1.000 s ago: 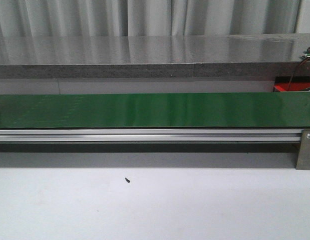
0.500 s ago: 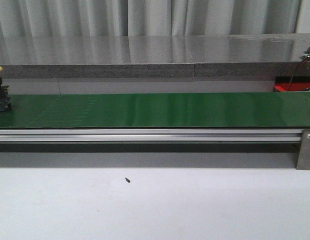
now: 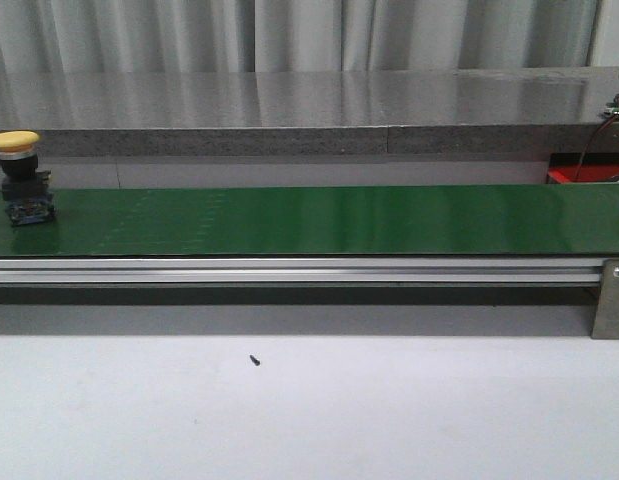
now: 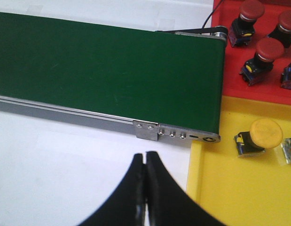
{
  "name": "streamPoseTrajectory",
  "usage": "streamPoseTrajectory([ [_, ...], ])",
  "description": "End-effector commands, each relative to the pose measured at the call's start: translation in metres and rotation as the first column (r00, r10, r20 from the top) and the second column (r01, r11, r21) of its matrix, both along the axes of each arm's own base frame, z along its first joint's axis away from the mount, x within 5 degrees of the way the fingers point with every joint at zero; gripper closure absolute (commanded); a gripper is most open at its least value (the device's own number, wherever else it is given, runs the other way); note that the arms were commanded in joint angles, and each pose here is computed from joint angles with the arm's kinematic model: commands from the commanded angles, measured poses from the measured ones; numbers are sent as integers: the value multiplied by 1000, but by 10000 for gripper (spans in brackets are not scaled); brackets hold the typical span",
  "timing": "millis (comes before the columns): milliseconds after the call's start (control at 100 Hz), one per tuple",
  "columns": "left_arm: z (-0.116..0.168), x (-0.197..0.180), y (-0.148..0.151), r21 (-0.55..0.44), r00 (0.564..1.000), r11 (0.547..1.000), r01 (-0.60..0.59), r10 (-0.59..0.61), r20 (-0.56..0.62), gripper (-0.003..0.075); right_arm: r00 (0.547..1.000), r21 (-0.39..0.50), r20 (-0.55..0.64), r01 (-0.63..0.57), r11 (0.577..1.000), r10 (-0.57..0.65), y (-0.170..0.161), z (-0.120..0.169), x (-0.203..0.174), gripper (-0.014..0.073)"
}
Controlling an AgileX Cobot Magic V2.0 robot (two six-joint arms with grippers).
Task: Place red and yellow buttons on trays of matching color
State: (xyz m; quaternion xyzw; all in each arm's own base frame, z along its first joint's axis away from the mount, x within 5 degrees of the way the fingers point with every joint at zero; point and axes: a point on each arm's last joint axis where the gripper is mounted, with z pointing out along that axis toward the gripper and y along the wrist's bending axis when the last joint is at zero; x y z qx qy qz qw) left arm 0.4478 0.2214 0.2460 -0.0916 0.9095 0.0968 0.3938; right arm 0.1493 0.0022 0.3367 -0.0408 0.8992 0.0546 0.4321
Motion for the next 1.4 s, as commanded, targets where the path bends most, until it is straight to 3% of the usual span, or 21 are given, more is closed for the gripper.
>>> streamPoseTrajectory([
  [0,37,-1,5,59,990,998,-34,25,140,132,997,-3,83,10,1000,-9,0,13,1,663],
  [720,-22,17,21,22,992,997,-68,65,112,132,997,-3,82,9,1000,-9,0,13,1,663],
  [1070,-22,20,24,29,983,996,-87,81,162,132,997,-3,83,10,1000,-9,0,13,1,663],
  [1390,-39,25,25,-1,981,995,-103,101,167,132,997,-3,83,10,1000,-9,0,13,1,663],
])
